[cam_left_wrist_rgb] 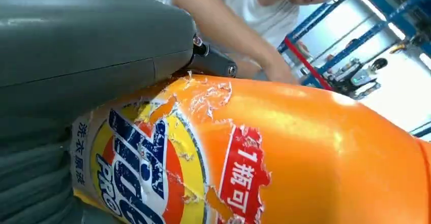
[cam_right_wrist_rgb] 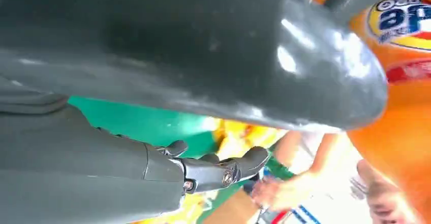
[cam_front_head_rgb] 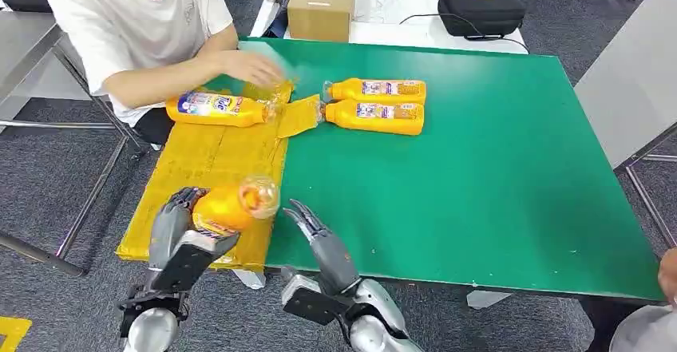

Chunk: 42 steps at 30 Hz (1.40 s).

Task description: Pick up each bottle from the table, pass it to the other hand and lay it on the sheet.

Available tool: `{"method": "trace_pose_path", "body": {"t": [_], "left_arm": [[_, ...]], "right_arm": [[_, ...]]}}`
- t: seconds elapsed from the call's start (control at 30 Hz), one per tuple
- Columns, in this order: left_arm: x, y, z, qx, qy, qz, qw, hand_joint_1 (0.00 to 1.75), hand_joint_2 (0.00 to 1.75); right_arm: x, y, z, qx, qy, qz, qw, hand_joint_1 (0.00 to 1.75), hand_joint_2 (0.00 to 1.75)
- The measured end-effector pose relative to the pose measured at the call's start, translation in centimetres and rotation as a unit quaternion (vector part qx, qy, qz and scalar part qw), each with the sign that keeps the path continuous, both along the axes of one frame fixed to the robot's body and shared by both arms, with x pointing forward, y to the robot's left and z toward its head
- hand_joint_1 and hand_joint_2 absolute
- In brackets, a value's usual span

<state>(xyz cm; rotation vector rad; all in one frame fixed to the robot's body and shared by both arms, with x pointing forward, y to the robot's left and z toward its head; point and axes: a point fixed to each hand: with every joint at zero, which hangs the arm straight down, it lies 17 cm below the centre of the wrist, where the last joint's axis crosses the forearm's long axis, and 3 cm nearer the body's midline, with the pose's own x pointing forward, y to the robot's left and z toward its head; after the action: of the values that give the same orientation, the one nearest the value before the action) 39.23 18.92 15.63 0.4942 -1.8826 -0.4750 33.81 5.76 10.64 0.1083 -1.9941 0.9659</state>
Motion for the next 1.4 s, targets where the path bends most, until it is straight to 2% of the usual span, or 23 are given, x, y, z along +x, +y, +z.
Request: {"method": "trace_pose_path", "body": {"t": [0.13,0.37,0.53,0.67,0.93,1.03,1.2,1.23,1.27,1.4], "left_arm": [[1.3,0.8,-0.4,0.079,0.005,0.013,0.997,1.75,1.75],[2.4,2.1,-1.3,0.148,0.014,0.025,0.989,1.75,1.75],[3.5,2.4,-3.3,0.219,0.050,-0.006,0.975,1.75,1.75],[6.3,2.6,-4.2,0.258,0.075,-0.035,0.963,1.75,1.75],[14.3,2.6,-6.5,0.342,0.152,-0.090,0.923,1.75,1.75],[16.0,3.2,-7.4,0.353,0.180,-0.094,0.913,1.75,1.75],[17.3,2.8,-8.6,0.349,0.226,-0.118,0.902,1.75,1.75],[17.3,2.7,-8.9,0.350,0.234,-0.121,0.899,1.57,1.75],[17.4,2.7,-9.0,0.352,0.240,-0.123,0.897,0.96,1.75],[17.4,2.6,-9.9,0.345,0.281,-0.137,0.885,0.93,1.75]], "right_arm": [[-0.3,-0.8,-0.6,0.002,0.009,-0.011,1.000,0.00,0.00],[-0.5,-1.7,-0.8,0.009,0.017,-0.021,1.000,0.00,0.00],[-1.4,-1.4,-0.6,0.024,0.018,-0.012,0.999,0.00,0.00],[-1.7,-1.0,0.2,0.048,0.020,-0.001,0.999,0.00,0.00],[-1.6,-0.4,1.9,0.088,0.022,0.018,0.996,0.00,0.00],[-1.4,-0.2,2.1,0.094,0.023,0.021,0.995,0.00,0.00],[-1.0,-0.2,2.3,0.104,0.024,0.023,0.994,0.00,0.00],[-0.9,-0.2,2.3,0.104,0.024,0.024,0.994,0.00,0.00],[-0.9,-0.1,2.3,0.104,0.024,0.025,0.994,0.00,0.00],[-0.6,0.0,2.3,0.106,0.027,0.026,0.994,0.00,0.00]]}}
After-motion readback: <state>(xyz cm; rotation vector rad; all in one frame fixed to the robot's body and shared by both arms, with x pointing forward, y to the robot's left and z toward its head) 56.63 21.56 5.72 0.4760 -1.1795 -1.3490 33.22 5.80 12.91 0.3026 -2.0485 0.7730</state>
